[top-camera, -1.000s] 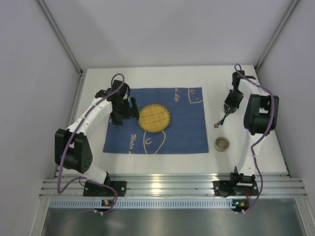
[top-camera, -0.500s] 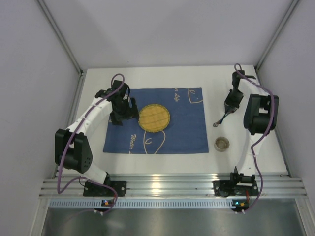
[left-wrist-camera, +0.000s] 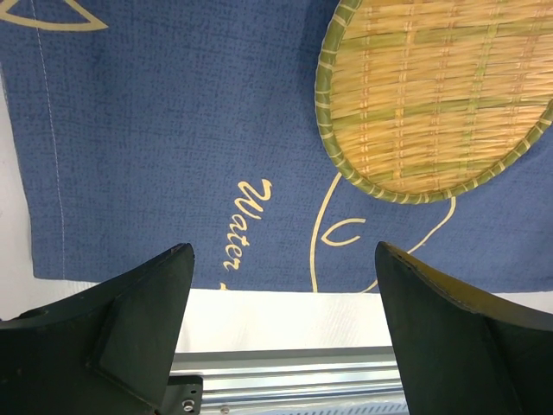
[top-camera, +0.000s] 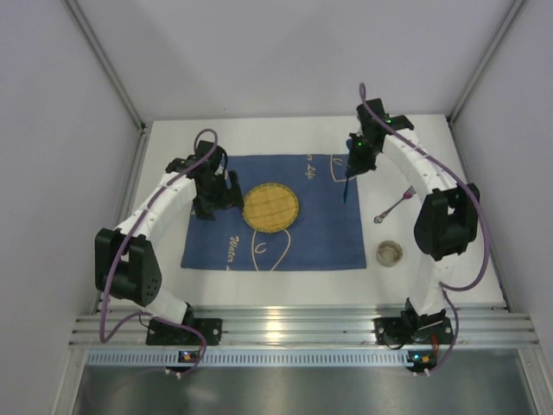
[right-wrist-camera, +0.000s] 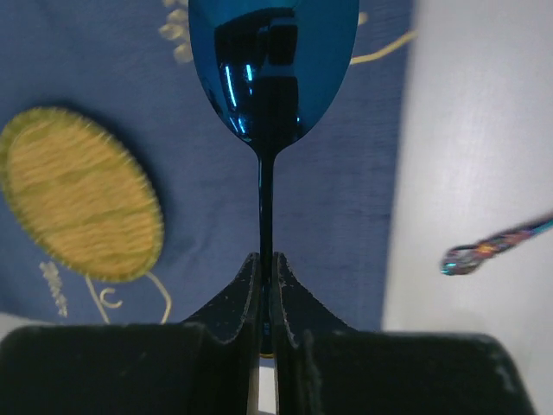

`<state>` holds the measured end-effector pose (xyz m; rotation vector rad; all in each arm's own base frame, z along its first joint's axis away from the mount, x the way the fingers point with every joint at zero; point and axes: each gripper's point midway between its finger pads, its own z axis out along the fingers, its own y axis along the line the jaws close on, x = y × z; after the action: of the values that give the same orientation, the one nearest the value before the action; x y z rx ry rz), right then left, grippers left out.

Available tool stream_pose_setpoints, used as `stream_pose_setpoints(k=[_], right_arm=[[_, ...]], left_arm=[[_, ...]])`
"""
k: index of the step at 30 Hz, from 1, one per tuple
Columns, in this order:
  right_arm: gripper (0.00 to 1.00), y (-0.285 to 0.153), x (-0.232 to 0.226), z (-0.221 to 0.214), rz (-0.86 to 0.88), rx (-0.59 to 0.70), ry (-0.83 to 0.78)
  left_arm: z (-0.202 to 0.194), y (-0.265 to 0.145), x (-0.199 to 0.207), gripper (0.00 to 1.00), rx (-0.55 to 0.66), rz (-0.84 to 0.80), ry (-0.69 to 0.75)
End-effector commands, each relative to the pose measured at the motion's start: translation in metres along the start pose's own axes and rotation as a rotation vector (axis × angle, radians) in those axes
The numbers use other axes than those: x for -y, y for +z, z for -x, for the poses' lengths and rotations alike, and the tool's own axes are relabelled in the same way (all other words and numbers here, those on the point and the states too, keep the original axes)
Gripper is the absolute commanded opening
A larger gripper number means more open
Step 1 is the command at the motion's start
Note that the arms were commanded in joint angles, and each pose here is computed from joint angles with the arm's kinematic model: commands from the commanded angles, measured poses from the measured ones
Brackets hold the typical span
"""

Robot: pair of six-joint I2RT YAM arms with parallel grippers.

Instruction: Set the dinner table for one person

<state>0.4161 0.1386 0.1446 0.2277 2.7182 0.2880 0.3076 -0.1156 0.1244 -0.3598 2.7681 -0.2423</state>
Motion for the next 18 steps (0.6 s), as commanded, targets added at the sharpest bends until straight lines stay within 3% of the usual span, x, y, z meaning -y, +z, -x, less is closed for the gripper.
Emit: stream_pose_setpoints(k=[1,8,18], right_arm=[[0.00,0.000,-0.061,-0.045,0.169,-0.084,-0.127],[0.00,0.041,-0.091,-0.094,0.178,-0.200,-0.175],[0.00,0.084,-0.055,-0.119,0.009,-0.250,-0.114]], left_arm=[[0.010,-0.020,0.003,0.91,0.081,-0.033,0.009],[-0.002,-0.039,-0.003,0.91,0.106,-0.050,-0.001],[-0.025,-0.065,-0.024,0.92,0.166,-0.036,-0.058]])
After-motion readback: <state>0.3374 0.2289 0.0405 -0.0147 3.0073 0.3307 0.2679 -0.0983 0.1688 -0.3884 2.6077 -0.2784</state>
